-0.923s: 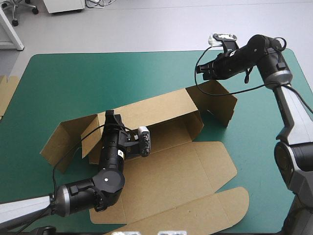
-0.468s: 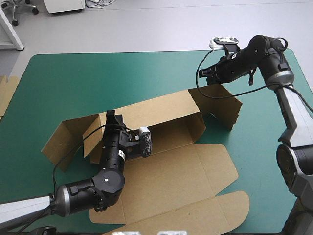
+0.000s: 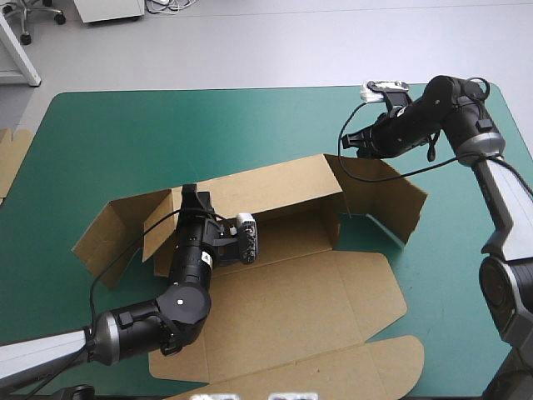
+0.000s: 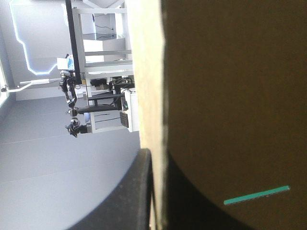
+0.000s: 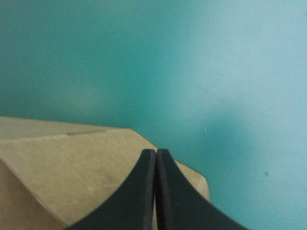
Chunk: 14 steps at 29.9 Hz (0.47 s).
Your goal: Fold the box
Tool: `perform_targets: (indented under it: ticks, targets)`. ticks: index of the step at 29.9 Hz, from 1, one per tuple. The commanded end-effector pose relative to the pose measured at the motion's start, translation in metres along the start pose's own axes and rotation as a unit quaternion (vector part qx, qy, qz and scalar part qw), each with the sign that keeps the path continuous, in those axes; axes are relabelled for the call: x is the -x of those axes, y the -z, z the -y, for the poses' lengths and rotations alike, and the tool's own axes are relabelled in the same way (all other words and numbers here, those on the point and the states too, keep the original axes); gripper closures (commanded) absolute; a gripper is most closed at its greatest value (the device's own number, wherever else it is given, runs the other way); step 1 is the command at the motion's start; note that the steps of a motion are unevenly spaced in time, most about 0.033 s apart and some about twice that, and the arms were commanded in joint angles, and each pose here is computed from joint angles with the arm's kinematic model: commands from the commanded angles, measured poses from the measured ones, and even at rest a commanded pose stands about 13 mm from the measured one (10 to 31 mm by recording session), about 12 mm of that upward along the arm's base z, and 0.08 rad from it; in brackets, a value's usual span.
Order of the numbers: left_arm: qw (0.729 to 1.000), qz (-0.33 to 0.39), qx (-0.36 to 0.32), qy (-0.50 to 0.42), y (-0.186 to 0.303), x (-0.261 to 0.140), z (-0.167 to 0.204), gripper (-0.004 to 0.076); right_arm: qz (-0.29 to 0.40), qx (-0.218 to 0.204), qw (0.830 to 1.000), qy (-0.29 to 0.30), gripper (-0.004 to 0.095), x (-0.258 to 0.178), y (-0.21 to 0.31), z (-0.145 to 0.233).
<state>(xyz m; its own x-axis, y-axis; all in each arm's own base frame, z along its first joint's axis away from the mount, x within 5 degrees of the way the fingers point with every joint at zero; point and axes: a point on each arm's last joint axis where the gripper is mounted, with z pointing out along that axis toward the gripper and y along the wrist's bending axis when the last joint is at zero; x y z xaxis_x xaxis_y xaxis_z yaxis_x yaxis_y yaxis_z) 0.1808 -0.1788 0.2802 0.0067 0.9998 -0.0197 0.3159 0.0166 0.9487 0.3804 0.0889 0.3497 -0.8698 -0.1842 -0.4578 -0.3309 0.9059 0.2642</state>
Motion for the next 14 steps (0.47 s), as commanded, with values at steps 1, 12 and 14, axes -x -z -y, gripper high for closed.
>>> perform_targets:
  ticks: [1,12,14]
  targets:
    - [1.000,0.000,0.005,0.028,-0.0023,-0.0042,-0.0082,0.0734,0.011,-0.012,1.000,0.015,0.0925,-0.0041,0.0288,-0.0057]
    - [1.000,0.005,0.001,0.029,-0.0027,-0.0035,-0.0077,0.0734,0.013,-0.001,1.000,0.010,0.0925,-0.0040,0.0299,-0.0075]
    - [1.000,0.004,0.000,0.030,-0.0027,-0.0035,-0.0076,0.0734,0.015,0.003,1.000,0.010,0.0925,-0.0043,0.0316,-0.0089]
